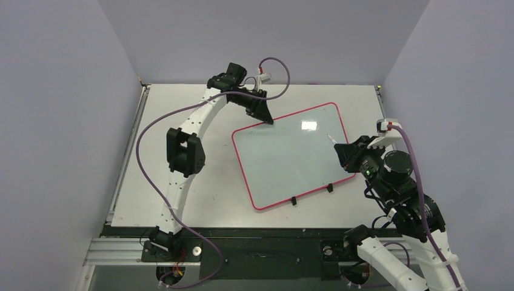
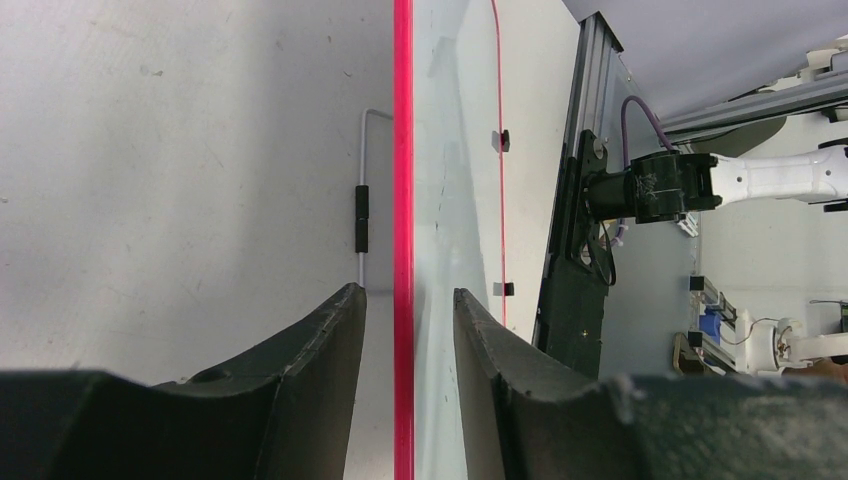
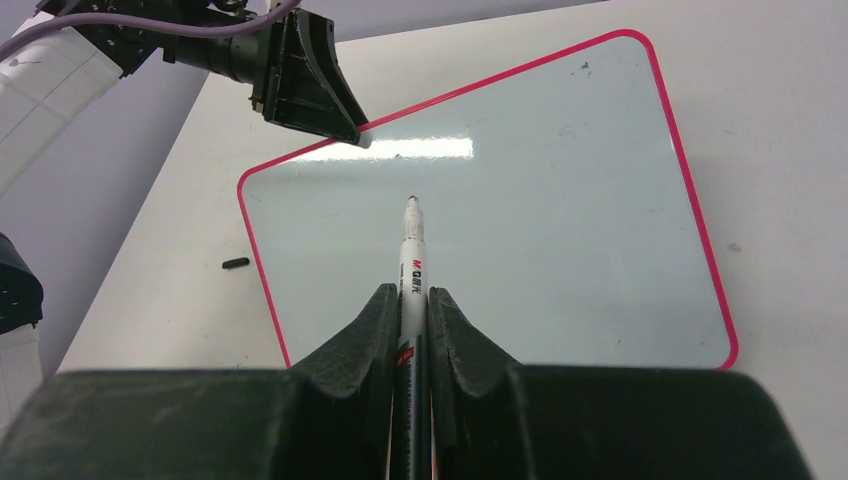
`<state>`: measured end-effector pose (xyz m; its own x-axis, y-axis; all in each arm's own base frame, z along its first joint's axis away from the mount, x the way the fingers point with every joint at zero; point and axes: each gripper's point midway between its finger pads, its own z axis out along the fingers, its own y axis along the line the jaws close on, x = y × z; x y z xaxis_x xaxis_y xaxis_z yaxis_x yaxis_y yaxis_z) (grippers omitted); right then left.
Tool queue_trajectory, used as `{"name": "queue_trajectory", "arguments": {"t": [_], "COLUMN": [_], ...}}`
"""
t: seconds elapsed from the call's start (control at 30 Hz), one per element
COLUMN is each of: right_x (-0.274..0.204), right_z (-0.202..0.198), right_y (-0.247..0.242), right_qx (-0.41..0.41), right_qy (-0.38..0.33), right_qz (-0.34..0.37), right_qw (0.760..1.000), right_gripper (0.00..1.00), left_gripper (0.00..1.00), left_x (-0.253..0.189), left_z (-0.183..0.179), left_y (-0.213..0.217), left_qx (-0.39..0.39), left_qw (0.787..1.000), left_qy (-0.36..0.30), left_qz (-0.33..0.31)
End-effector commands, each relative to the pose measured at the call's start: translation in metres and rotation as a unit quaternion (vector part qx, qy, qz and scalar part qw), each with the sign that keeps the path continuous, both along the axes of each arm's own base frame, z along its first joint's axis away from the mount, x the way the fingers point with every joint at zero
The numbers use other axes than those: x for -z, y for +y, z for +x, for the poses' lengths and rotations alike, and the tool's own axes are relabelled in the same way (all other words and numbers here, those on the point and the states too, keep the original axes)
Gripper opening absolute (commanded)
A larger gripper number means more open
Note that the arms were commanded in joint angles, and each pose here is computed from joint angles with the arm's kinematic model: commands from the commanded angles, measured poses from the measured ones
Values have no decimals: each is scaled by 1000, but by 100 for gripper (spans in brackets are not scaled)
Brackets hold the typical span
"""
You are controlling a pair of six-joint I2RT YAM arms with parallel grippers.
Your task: Write a sentence on the whiteboard
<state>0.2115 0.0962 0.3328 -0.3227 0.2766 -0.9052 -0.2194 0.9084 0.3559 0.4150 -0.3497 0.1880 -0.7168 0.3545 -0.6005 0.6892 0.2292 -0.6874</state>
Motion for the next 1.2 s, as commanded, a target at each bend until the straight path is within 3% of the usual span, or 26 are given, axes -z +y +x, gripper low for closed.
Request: {"name": "queue_trajectory", "arguments": {"t": [0.0,0.47,0.63,0.77,0.83,1.17], "right_x": [-4,-3,-2,-3,-2,10], "right_z": [2,0,0,0,0,3], "right_y": [0,8,10,11,13,32], "right_qx": [-3,-25,-31,-33,-36,-80], "right_qy": [-11,-11,-11,-12,-11,-10], "right_qz": [-2,1,3,3,4,18], "right_qw": [1000,1000,999,999,999,997], "right_gripper": [0,0,0,0,0,0], "left_gripper": [33,27,14,11,1,0], "left_x": [-11,-4,-4,-4,-5,-14], "left_z": [-7,-21,-26,-31,-31,-38], "left_y": [-4,-9,-10,-10,-10,-9], "left_qx": [23,43,46,50,50,51], "left_qw": [999,999,999,999,998,996], "left_qy": [-15,-7,-12,-15,-19,-62], "left_qz": [-19,-6,3,12,15,44]}}
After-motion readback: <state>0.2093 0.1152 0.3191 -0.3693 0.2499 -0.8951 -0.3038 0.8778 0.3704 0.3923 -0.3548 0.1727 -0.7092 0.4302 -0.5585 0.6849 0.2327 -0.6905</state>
